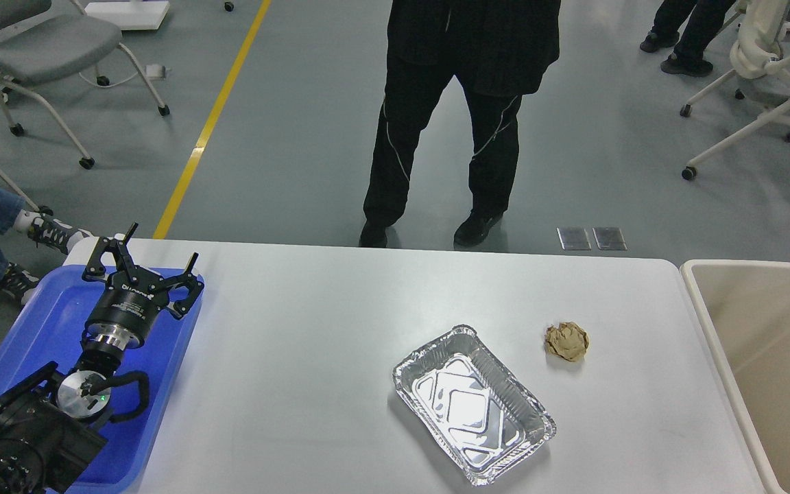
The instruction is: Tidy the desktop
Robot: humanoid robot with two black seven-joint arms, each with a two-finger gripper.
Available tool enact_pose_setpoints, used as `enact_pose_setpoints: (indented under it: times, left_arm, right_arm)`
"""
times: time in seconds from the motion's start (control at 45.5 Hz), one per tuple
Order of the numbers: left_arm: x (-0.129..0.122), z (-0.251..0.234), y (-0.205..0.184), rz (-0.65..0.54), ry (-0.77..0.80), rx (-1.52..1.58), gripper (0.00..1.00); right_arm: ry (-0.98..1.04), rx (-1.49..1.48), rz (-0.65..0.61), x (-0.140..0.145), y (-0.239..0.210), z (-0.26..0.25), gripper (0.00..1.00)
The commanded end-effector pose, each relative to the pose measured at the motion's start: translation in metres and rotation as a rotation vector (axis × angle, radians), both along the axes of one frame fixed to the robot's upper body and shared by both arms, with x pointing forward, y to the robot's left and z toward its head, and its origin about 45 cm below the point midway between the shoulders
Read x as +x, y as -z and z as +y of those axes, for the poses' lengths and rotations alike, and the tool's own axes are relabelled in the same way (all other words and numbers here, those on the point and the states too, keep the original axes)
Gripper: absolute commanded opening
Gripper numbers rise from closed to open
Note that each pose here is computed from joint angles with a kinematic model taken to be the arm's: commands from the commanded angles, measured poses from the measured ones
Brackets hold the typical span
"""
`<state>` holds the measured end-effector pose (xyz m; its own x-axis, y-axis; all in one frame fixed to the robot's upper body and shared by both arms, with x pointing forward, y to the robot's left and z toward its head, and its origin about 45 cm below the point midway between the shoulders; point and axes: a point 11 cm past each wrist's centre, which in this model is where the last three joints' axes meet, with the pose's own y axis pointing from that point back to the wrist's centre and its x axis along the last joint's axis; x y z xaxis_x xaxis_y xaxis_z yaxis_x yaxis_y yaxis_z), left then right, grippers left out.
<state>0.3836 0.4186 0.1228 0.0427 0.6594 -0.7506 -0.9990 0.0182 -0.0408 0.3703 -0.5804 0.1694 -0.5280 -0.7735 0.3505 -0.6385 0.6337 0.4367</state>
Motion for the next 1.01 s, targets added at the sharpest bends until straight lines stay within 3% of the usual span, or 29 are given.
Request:
enact_pose_setpoints:
  times: [0.0,0.285,0.439,0.703,0.79,0.988]
  left_arm:
    - [0.000,0.000,0.000,-0.001,0.001,0.000,1.00]
    - [0.000,0.000,0.000,0.000,0.000,0.000,1.00]
    - [0.000,0.000,0.000,0.000,0.000,0.000,1.00]
    - [0.000,0.000,0.000,0.000,0.000,0.000,1.00]
    - [0.000,0.000,0.000,-0.001,0.001,0.000,1.00]
    - [0.000,0.000,0.000,-0.001,0.001,0.000,1.00]
  right_arm:
    - [-0.088,0.149,-0.298,0.048,-0.095,0.015,1.00]
    - [-0.169,0.339,-0.637,0.078,-0.176,0.051,1.00]
    - [-0.268,0.331,-0.697,0.082,-0.190,0.065,1.00]
    - [-0.434,0.278,-1.036,0.072,-0.212,0.073,1.00]
    - [-0.418,0.302,-1.045,0.068,-0.195,0.074,1.00]
    - [-0.385,0.383,-0.938,0.058,-0.125,0.088,1.00]
